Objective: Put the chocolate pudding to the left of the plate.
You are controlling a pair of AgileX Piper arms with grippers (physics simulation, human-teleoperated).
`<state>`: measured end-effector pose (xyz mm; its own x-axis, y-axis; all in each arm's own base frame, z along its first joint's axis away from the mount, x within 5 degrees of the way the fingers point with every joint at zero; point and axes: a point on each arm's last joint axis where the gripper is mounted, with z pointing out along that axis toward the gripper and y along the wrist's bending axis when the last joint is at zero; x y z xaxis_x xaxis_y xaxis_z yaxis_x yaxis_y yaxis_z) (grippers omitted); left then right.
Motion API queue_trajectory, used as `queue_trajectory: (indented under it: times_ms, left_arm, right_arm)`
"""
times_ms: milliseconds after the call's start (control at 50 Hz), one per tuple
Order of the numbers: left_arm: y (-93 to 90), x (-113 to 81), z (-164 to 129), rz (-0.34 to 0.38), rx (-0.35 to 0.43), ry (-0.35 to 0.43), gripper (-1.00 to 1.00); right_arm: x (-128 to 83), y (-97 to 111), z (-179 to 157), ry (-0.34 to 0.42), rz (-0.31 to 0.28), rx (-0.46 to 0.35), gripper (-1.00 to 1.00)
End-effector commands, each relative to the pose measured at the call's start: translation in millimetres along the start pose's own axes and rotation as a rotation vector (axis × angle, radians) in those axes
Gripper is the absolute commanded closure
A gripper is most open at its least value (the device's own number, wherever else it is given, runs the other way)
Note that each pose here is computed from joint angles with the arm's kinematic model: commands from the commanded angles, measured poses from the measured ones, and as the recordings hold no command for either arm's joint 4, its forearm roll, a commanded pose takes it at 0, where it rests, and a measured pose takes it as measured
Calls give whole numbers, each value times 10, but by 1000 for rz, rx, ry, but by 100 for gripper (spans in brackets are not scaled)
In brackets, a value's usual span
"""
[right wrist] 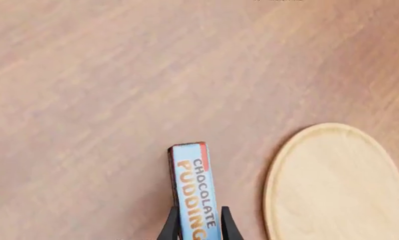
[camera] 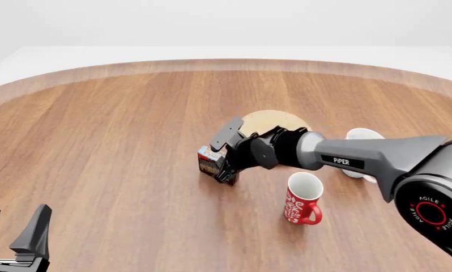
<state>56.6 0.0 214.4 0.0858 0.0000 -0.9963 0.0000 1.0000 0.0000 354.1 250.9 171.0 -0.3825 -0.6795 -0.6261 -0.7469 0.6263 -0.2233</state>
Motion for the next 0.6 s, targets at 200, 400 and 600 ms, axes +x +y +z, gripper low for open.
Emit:
queue_trajectory:
  times_ms: [200,400,600]
  left_arm:
    - [0,0,0,0,0,0,-100]
    - [0,0,0,0,0,0,-100]
    - [0,0,0,0,0,0,-100]
  right_arm:
    - [-22,53,-161,-34,9,-1,100]
    - [-146,-6,-450,-71,6,14,100]
    - [-284,-106,-753,-98,-8,33,100]
